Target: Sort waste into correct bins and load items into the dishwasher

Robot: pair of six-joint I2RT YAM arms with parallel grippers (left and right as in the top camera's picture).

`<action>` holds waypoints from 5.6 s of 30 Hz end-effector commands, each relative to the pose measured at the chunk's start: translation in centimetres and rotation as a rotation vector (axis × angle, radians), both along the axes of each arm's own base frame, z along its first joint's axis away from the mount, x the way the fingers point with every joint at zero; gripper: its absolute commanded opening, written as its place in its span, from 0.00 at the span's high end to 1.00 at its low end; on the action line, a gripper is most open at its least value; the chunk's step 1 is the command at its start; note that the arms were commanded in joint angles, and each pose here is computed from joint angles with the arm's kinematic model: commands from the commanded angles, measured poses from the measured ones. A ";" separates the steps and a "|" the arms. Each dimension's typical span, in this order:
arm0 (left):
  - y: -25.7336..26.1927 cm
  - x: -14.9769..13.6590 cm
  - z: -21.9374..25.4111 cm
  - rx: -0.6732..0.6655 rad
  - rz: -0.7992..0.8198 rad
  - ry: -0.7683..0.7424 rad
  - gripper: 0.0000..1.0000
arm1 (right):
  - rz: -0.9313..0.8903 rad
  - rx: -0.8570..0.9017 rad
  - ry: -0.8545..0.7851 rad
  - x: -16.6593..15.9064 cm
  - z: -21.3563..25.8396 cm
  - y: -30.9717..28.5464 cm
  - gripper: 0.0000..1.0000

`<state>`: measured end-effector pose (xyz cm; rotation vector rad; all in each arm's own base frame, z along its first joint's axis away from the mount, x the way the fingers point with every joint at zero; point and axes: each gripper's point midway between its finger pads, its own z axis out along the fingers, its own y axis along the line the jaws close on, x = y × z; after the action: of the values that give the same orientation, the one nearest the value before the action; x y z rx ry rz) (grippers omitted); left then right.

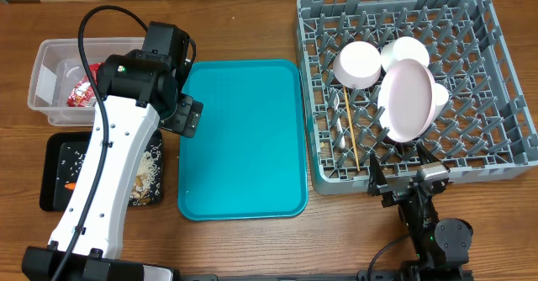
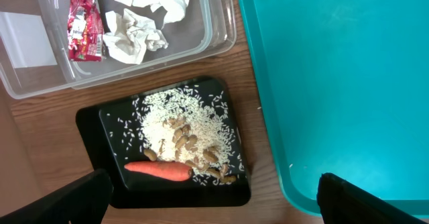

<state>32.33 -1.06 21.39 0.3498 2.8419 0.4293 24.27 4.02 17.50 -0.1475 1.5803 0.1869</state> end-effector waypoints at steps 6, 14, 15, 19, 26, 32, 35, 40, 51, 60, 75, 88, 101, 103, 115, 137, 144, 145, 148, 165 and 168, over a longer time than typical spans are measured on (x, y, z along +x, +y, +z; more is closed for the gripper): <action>0.1 -0.6 2.4 -0.007 -0.015 -0.073 0.00 | -0.013 -0.004 -0.004 0.0 -0.2 -0.3 0.00; 0.8 -3.9 8.3 -0.048 -0.014 -0.284 0.00 | -0.013 -0.004 -0.004 0.0 -0.2 -0.3 0.00; 0.9 -4.5 9.2 -0.055 -0.014 -0.318 0.00 | -0.013 -0.004 -0.004 0.0 -0.2 -0.3 0.00; 1.5 -7.4 12.5 -0.080 -0.013 -0.453 0.00 | -0.013 -0.004 -0.004 0.0 -0.2 -0.3 0.00; 2.6 -12.8 15.2 -0.113 -0.012 -0.625 0.00 | -0.014 -0.004 -0.004 0.0 -0.2 -0.3 0.00; 3.3 -16.5 14.5 -0.128 -0.012 -0.698 0.00 | -0.013 -0.004 -0.004 0.0 -0.2 -0.3 0.00; 3.3 -17.7 13.0 -0.145 -0.018 -0.702 0.00 | -0.014 -0.004 -0.004 0.0 -0.2 -0.3 0.00; 1.8 -18.1 10.0 -0.226 -0.071 -0.723 0.00 | -0.013 -0.004 -0.004 0.0 -0.2 -0.3 0.00; -3.0 -12.4 4.8 -0.430 -0.234 -0.945 0.00 | -0.013 -0.004 -0.004 0.0 -0.2 -0.3 0.00; -5.7 -9.0 0.9 -0.545 -0.350 -1.116 0.00 | -0.013 -0.004 -0.004 0.0 -0.2 -0.3 0.00; -4.6 -8.5 -3.2 -0.590 -0.266 -1.209 0.00 | -0.014 -0.004 -0.004 0.0 -0.2 -0.3 0.00; -0.8 -7.8 -5.6 -0.547 0.009 -1.225 0.00 | -0.014 -0.004 -0.004 0.0 -0.2 -0.3 0.00; 0.9 -7.7 -5.7 -0.544 0.099 -1.244 0.00 | -0.013 -0.004 -0.004 0.0 -0.2 -0.3 0.00; 0.8 -7.7 -5.7 -0.558 0.102 -1.243 0.00 | -0.014 -0.004 -0.004 0.0 -0.2 -0.3 0.00; -0.6 -7.8 -5.6 -0.628 0.084 -1.227 0.00 | -0.014 -0.004 -0.004 0.0 -0.2 -0.3 0.00; -1.2 -7.8 -5.7 -0.642 0.064 -1.218 0.00 | -0.013 -0.004 -0.004 0.0 -0.2 -0.3 0.00; -1.2 -7.8 -5.7 -0.642 0.063 -1.218 0.00 | -0.013 -0.004 -0.004 0.0 -0.2 -0.3 0.00; -1.2 -7.8 -5.7 -0.642 0.063 -1.218 0.00 | -0.014 -0.004 -0.004 0.0 -0.2 -0.3 0.00; -1.2 -7.8 -5.7 -0.642 0.064 -1.218 0.00 | -0.013 -0.004 -0.004 0.0 -0.2 -0.3 0.00; -1.2 -7.8 -5.7 -0.642 0.064 -1.218 0.00 | -0.013 -0.004 -0.004 0.0 -0.2 -0.3 0.00; -1.2 -7.8 -5.7 -0.642 0.064 -1.218 0.00 | -0.014 -0.004 -0.004 0.0 -0.2 -0.3 0.00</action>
<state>24.52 -2.35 15.66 -0.1039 1.6539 -0.2212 24.27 4.02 17.49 -0.1475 1.5807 0.1869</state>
